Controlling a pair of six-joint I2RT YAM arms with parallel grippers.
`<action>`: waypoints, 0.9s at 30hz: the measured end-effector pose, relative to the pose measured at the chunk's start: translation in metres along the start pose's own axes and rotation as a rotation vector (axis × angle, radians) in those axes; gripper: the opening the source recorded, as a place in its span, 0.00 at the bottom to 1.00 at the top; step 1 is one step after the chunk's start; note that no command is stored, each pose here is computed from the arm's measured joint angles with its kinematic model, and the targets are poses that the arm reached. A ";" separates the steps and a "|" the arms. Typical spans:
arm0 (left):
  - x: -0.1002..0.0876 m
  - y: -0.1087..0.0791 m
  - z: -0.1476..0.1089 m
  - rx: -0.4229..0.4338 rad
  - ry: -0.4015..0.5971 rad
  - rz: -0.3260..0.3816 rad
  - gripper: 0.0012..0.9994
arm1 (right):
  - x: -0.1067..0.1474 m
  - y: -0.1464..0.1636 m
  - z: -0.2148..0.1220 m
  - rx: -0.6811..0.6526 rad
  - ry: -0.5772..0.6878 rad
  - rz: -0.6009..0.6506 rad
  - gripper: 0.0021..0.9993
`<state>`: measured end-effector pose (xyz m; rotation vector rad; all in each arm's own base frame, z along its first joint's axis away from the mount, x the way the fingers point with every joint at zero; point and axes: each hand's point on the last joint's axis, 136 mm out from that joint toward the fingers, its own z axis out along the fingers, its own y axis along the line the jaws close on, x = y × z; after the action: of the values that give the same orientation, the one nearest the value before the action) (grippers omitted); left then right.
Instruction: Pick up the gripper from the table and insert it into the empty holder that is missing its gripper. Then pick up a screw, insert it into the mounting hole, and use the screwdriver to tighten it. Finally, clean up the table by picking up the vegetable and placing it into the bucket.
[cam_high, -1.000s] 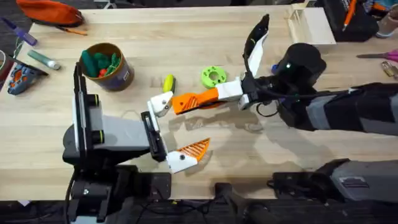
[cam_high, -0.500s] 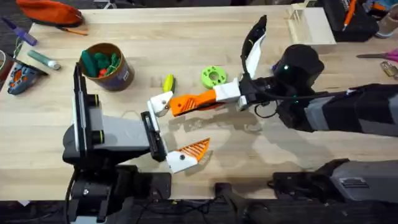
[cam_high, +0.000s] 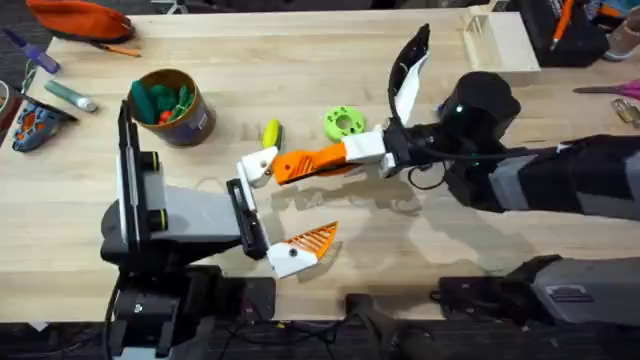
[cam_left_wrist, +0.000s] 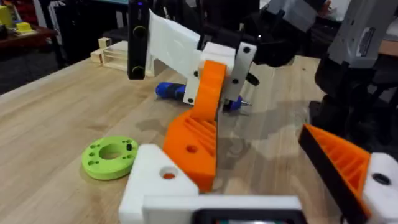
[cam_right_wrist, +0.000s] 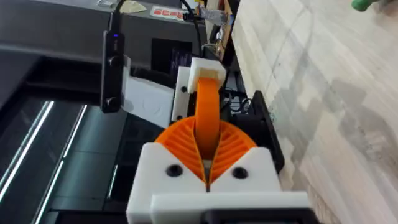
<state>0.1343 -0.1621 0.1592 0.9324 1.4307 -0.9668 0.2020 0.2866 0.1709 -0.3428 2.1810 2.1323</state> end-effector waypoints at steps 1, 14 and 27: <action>0.000 0.000 0.000 -0.001 0.000 0.000 0.99 | 0.000 0.000 0.000 0.000 0.001 0.000 0.01; 0.000 0.002 0.000 -0.011 0.000 0.001 0.99 | 0.001 0.000 0.005 0.003 -0.003 -0.001 0.01; 0.000 0.004 -0.001 -0.023 0.000 -0.011 0.99 | 0.000 -0.006 0.012 -0.005 0.018 -0.016 0.01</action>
<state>0.1381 -0.1600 0.1591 0.9084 1.4453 -0.9563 0.2019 0.2984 0.1645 -0.3796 2.1749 2.1354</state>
